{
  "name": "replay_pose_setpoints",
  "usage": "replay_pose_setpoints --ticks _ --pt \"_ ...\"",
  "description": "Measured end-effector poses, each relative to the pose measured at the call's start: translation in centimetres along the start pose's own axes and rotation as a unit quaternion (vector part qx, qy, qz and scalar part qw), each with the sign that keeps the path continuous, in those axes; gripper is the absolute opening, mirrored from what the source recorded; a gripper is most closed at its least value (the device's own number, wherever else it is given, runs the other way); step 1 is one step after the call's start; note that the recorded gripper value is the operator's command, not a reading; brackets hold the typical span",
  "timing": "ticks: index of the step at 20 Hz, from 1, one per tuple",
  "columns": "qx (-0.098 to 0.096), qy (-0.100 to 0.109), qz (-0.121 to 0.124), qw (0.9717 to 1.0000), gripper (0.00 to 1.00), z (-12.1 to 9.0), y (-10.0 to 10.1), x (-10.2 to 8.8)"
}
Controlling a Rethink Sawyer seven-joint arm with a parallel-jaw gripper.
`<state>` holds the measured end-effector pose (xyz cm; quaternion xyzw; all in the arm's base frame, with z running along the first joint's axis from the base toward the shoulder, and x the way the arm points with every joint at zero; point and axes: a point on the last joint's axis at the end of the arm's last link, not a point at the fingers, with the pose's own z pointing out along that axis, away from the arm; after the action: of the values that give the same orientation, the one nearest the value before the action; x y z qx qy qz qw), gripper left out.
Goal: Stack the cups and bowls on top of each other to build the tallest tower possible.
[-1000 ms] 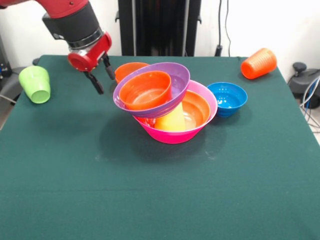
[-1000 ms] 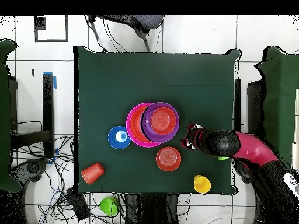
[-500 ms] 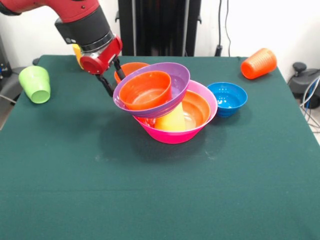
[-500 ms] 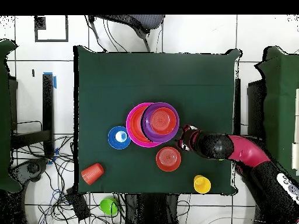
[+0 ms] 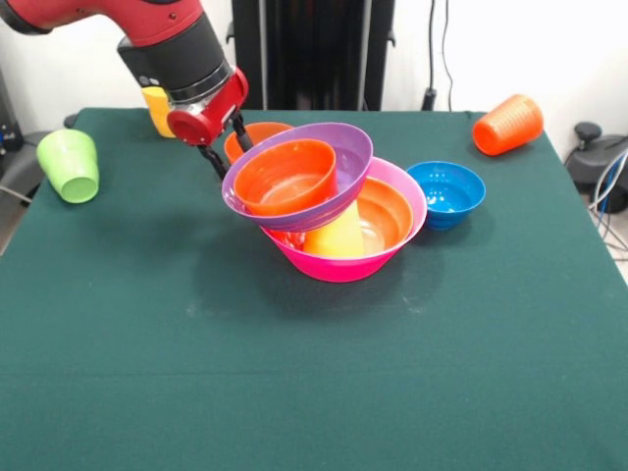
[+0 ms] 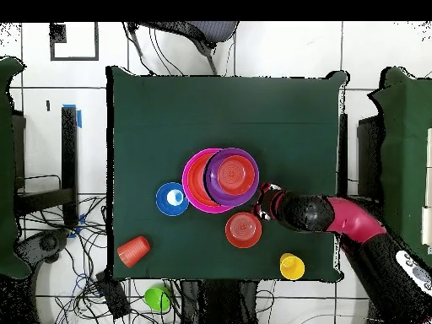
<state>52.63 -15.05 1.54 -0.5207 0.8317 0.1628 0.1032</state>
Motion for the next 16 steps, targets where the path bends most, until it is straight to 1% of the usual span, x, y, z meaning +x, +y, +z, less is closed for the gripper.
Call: replay_pose_setpoints --ticks 3,10,15,16 --pt "-0.002 0.002 -0.001 1.0 1.0 0.2 0.1 -0.1" --pt "-0.013 0.019 -0.014 0.9996 1.0 1.3 1.1 -0.6" --pt "-0.022 0.04 -0.029 0.9985 1.0 2.4 2.1 -0.6" --pt "-0.026 0.051 -0.036 0.9977 1.0 2.8 2.6 -0.3"
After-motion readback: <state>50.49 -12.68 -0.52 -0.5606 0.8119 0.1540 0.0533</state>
